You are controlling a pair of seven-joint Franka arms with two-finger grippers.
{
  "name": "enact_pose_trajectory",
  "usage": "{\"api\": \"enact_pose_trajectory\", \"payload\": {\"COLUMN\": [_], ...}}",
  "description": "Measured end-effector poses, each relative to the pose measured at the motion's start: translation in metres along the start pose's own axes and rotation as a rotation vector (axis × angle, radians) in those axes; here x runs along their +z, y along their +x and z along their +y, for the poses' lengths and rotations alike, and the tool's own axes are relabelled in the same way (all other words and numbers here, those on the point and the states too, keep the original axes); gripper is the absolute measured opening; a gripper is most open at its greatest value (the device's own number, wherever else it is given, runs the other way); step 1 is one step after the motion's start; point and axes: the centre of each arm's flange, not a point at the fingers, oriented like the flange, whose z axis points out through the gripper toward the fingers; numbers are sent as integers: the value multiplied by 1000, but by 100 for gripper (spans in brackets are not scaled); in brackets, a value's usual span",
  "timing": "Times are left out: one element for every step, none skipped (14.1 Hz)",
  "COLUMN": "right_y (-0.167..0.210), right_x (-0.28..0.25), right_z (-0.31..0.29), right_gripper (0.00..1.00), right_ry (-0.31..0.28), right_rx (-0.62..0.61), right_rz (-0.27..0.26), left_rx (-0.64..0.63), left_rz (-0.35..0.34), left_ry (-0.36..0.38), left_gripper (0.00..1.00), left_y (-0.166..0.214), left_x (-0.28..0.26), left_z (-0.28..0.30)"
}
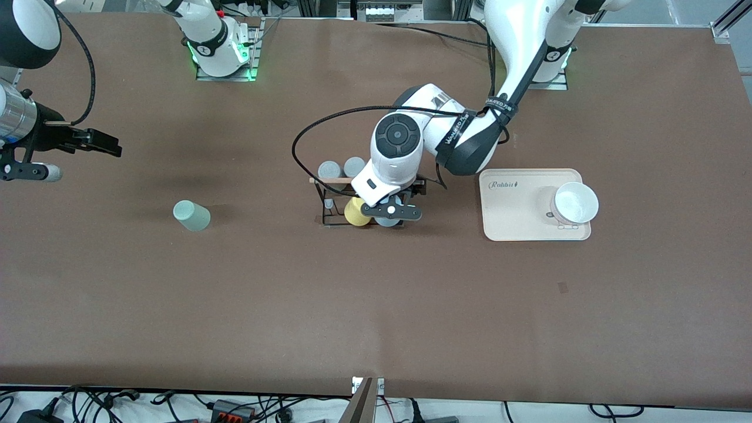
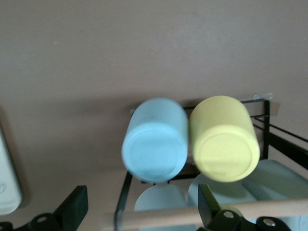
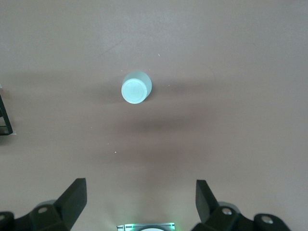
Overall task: Hang scattered cups on rack with three cups
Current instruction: 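Open the left gripper and withdraw while the right gripper reaches the green cup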
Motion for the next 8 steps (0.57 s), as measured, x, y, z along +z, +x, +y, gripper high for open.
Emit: {"api": "enact_pose_trajectory", "payload": {"right_y": [0, 0, 0, 1, 2, 6, 9, 13], "right_x": [0, 0, 0, 1, 4, 10, 19, 28], "right_z": [0, 0, 0, 0, -1, -4, -9, -15], "right_gripper": [100, 100, 100, 100, 100, 100, 100, 100], "right_ry": [0, 0, 0, 0, 1, 1, 1, 0], "right_rx": [0, 0, 0, -1, -2, -8, -17, -28], "right_rz": [0, 0, 1, 4, 15, 38, 60, 81], "left_rx": [-5, -14, -26, -41, -56, -74, -91, -103], "left_rz": [-9, -10, -3, 10, 26, 45, 67, 98], "left_ry": [8, 10, 5, -4, -15, -26, -31, -19], "left_gripper": [100, 100, 100, 100, 100, 100, 100, 100], "left_y": [1, 2, 6, 11, 15, 20, 24, 29], "left_x": [-13, -26, -38, -50, -63, -78, -94, -109], "left_z": [-4, -11, -19, -29, -39, -52, -67, -84]}}
